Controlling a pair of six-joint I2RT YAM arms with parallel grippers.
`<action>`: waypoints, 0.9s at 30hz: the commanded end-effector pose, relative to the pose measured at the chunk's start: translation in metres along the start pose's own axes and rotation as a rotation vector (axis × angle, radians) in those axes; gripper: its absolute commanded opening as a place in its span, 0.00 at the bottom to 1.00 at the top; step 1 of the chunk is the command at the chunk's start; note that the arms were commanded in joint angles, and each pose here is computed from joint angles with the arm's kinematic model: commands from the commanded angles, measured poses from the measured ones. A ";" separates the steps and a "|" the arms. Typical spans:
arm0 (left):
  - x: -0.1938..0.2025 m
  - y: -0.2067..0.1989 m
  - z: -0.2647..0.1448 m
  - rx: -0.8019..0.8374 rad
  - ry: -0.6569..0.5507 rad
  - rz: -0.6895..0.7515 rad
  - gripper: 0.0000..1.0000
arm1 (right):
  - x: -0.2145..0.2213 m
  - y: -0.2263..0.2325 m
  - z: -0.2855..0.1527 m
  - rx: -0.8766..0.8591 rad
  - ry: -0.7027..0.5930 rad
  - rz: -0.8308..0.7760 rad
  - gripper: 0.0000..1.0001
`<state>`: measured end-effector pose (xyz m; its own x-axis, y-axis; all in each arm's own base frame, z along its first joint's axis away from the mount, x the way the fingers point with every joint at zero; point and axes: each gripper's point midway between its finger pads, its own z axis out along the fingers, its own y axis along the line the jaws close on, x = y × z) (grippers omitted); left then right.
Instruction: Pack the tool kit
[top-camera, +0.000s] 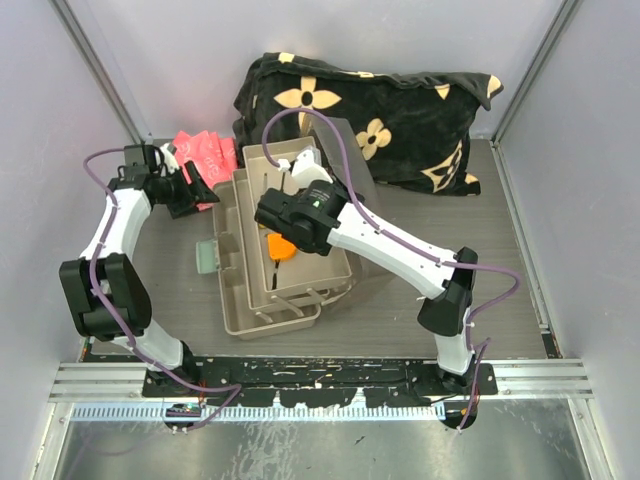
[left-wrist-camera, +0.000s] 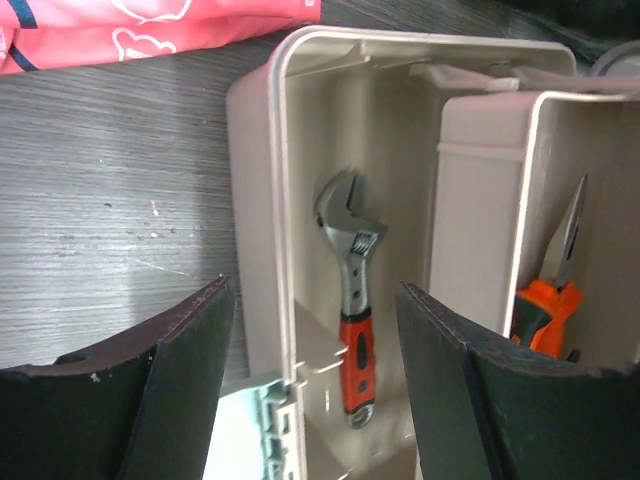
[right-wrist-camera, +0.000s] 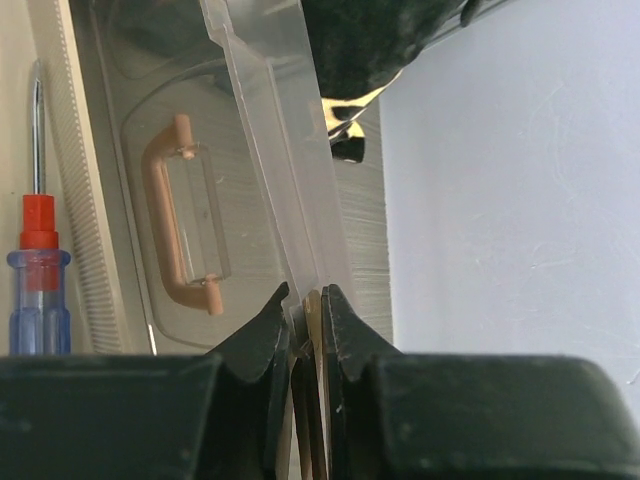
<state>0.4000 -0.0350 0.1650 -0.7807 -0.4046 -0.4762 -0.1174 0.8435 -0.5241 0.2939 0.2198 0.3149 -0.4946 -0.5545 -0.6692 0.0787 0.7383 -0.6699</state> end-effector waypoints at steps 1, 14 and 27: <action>-0.018 -0.008 -0.009 0.022 -0.065 0.007 0.66 | -0.031 0.029 -0.025 -0.138 -0.059 0.436 0.01; -0.040 0.093 -0.049 -0.170 -0.218 -0.090 0.65 | -0.027 0.008 -0.026 -0.093 -0.076 0.436 0.01; -0.034 0.104 -0.086 -0.225 -0.285 -0.077 0.67 | -0.023 0.013 -0.025 -0.103 -0.067 0.439 0.01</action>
<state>0.3632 0.0948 0.1952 -0.5542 -0.5507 -0.6242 -0.3325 0.8339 -0.4404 0.2780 0.2405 0.2879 -0.5253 -0.4744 -0.7064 0.0391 0.8158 -0.5770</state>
